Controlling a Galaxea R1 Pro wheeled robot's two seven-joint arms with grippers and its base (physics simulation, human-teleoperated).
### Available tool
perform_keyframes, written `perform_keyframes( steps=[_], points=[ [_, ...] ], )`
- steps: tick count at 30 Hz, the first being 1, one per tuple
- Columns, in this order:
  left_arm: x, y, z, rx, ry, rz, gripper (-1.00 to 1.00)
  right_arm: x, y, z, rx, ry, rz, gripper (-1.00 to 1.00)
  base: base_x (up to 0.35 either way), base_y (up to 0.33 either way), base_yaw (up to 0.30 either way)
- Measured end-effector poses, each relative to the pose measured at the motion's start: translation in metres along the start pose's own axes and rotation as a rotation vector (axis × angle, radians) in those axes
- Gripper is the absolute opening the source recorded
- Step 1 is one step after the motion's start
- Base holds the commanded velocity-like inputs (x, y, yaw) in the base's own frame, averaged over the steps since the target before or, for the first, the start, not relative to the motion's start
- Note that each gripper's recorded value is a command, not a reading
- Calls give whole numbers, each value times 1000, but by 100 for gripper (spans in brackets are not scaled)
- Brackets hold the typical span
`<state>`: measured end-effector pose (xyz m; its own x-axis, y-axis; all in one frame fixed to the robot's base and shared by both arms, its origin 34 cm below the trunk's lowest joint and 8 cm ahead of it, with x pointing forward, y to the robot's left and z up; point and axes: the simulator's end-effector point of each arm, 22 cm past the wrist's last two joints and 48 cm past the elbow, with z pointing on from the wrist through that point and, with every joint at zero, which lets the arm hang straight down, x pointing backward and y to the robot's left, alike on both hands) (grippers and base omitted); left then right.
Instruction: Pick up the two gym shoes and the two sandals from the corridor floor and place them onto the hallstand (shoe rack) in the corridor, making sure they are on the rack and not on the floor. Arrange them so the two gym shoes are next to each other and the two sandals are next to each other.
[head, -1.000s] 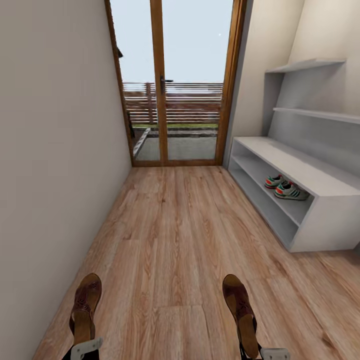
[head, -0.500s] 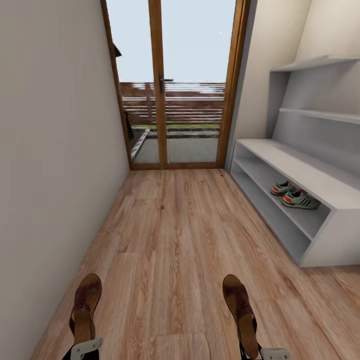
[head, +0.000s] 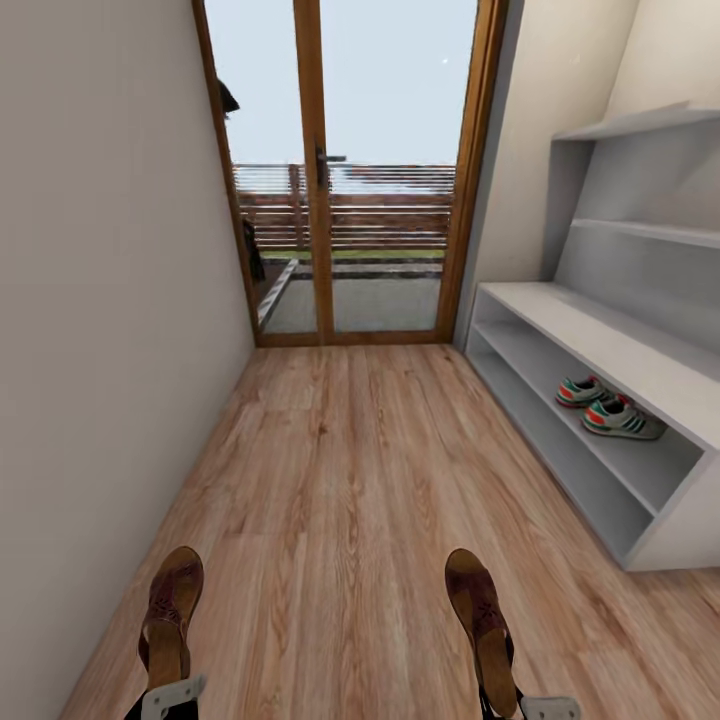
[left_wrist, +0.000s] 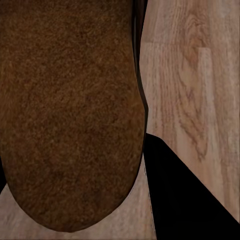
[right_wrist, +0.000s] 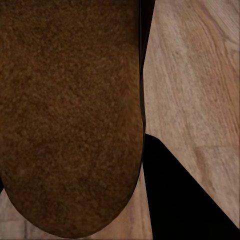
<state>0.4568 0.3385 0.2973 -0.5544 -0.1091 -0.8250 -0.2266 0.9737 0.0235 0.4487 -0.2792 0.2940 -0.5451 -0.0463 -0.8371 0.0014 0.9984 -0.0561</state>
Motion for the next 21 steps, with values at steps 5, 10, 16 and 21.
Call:
perform_keyframes(
  steps=[5,10,16,21],
  points=[
    [0,0,0,0,0,0,-100,0,0,0,0,0,0,-100,339,0,0],
    [0,0,0,0,0,0,-100,0,0,0,0,0,0,-100,339,0,0],
    [1,0,0,0,1,0,-100,0,0,0,0,0,0,-100,339,0,0],
    [1,0,0,0,2,0,-100,0,1,0,-1,0,0,-100,339,0,0]
  ],
)
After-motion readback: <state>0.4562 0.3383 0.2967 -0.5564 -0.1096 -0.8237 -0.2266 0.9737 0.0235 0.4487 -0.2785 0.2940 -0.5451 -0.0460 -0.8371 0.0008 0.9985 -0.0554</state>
